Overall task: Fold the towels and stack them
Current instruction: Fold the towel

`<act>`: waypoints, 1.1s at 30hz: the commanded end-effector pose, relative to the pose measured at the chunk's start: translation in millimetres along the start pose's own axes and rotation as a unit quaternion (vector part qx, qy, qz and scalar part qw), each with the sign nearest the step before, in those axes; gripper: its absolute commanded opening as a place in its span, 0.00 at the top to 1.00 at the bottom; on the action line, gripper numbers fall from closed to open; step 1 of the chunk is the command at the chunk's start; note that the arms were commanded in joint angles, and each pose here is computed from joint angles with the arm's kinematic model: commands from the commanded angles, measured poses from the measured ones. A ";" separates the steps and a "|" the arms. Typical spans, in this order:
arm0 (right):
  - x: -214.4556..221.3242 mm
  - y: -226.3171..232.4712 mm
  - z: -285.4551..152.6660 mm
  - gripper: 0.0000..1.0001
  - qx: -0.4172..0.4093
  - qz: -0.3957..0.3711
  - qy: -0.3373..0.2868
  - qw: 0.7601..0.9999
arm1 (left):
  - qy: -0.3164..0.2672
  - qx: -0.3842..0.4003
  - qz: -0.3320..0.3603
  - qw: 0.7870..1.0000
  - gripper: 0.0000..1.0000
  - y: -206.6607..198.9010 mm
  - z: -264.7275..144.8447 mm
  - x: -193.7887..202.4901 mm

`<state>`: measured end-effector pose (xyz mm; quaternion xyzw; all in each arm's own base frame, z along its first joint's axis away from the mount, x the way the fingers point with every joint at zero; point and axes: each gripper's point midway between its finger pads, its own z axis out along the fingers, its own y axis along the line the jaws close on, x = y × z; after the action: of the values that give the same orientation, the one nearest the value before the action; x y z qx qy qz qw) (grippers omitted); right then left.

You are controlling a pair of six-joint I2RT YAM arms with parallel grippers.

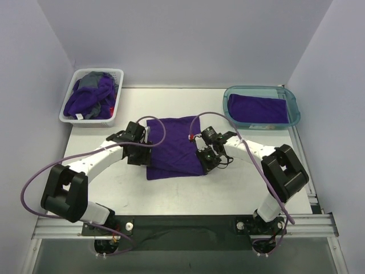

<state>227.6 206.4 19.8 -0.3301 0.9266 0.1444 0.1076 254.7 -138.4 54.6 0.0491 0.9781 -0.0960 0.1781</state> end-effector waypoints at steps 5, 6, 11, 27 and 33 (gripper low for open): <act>32.7 6.5 -5.0 0.86 0.016 0.009 0.052 0.998 | -0.071 0.017 -0.027 0.997 0.38 -11.4 -14.7 -37.6; 33.4 5.4 -4.9 0.84 0.019 0.009 0.053 0.998 | -0.076 0.019 -0.030 0.997 0.38 -13.5 -15.7 -41.2; 33.5 4.0 -4.0 0.79 0.029 0.028 0.056 0.998 | -0.096 0.026 -0.037 0.994 0.38 -24.0 -21.8 -58.2; 31.9 3.8 -2.9 0.75 0.037 0.028 0.056 0.997 | -0.066 0.010 -0.018 0.998 0.39 -47.6 28.6 -76.3; 32.5 2.7 -2.8 0.75 0.040 0.029 0.057 0.997 | -0.019 0.000 -0.016 1.000 0.39 -39.9 39.5 -42.7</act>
<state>206.6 194.5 10.0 -0.3064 0.9432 0.1047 0.0741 308.2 -187.8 39.8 0.0320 0.9751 -0.0961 0.1972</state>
